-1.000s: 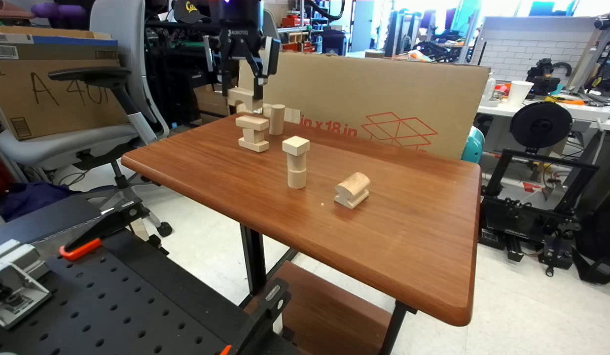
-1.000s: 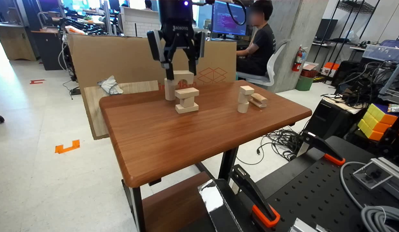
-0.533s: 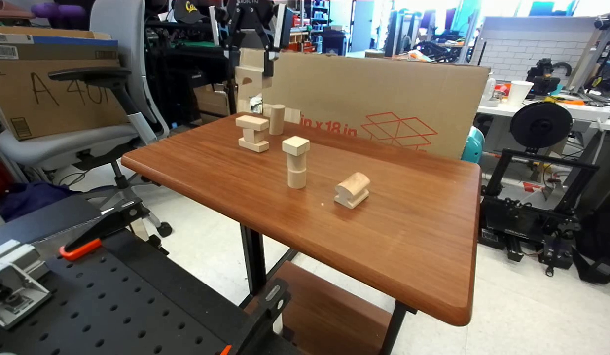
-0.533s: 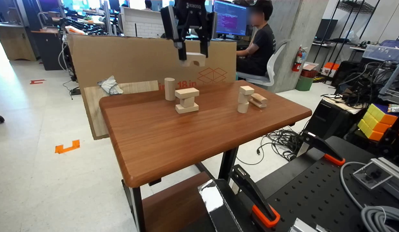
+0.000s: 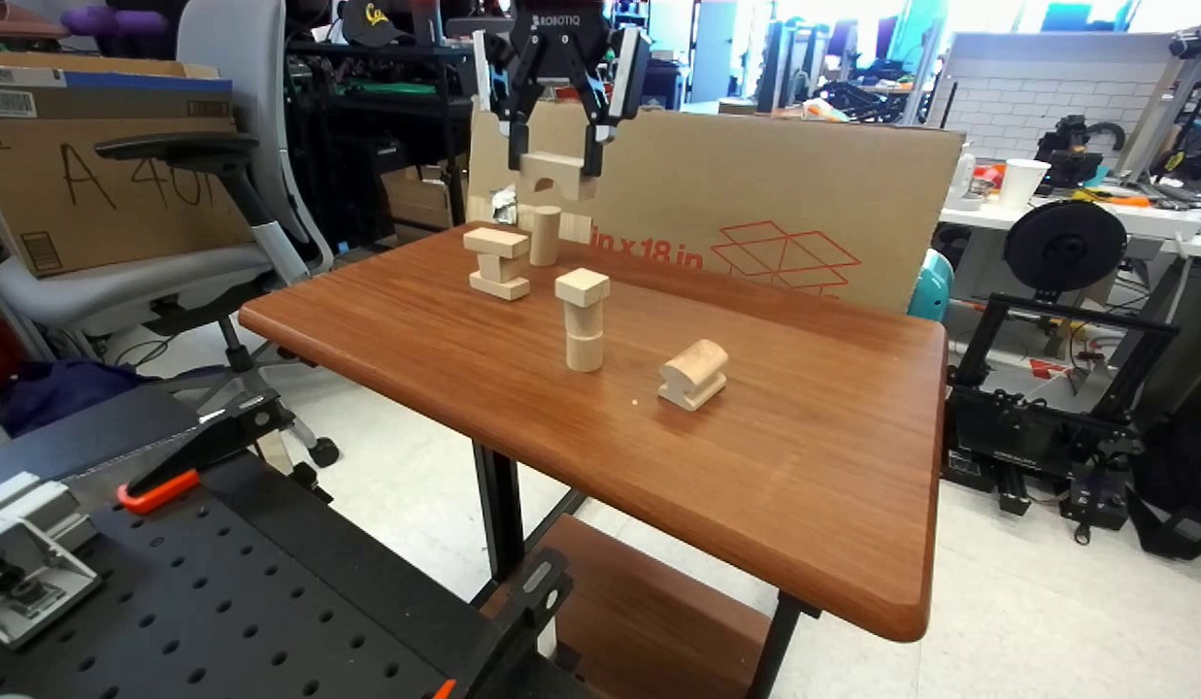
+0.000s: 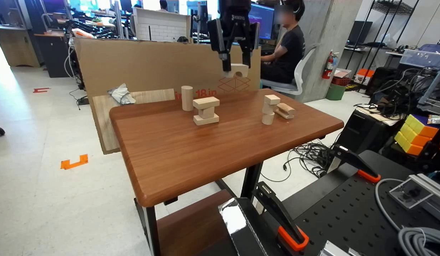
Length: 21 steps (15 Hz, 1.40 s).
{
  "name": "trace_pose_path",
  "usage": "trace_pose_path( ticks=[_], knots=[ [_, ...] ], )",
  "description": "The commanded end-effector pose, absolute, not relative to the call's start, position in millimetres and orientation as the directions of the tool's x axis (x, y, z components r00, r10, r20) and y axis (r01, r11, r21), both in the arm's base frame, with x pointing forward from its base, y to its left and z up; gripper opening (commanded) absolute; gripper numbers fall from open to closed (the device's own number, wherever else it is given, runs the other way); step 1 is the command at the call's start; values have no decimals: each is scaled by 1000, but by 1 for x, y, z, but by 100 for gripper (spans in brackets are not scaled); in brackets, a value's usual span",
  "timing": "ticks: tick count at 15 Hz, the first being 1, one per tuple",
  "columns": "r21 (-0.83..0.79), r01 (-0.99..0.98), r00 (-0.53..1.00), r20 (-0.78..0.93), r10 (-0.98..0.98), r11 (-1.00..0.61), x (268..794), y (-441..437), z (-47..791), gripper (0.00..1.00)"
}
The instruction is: Put the block on top of the stacks on the table
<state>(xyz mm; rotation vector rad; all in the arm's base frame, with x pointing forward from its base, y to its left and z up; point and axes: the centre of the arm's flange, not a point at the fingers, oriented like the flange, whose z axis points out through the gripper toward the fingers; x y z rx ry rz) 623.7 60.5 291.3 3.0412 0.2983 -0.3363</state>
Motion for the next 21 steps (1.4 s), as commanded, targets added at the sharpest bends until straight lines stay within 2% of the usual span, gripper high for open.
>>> trace_pose_path(
  ticks=[1,8,18,19,21],
  knots=[
    [44,227,950,-232,211,-973,643,31,279,45],
    [50,268,929,-279,244,-962,668,12,231,45],
    [52,290,898,-361,253,-956,677,15,173,45],
    [40,298,897,-353,265,-954,676,18,178,93],
    [18,324,892,-339,299,-946,671,25,196,99]
  ],
)
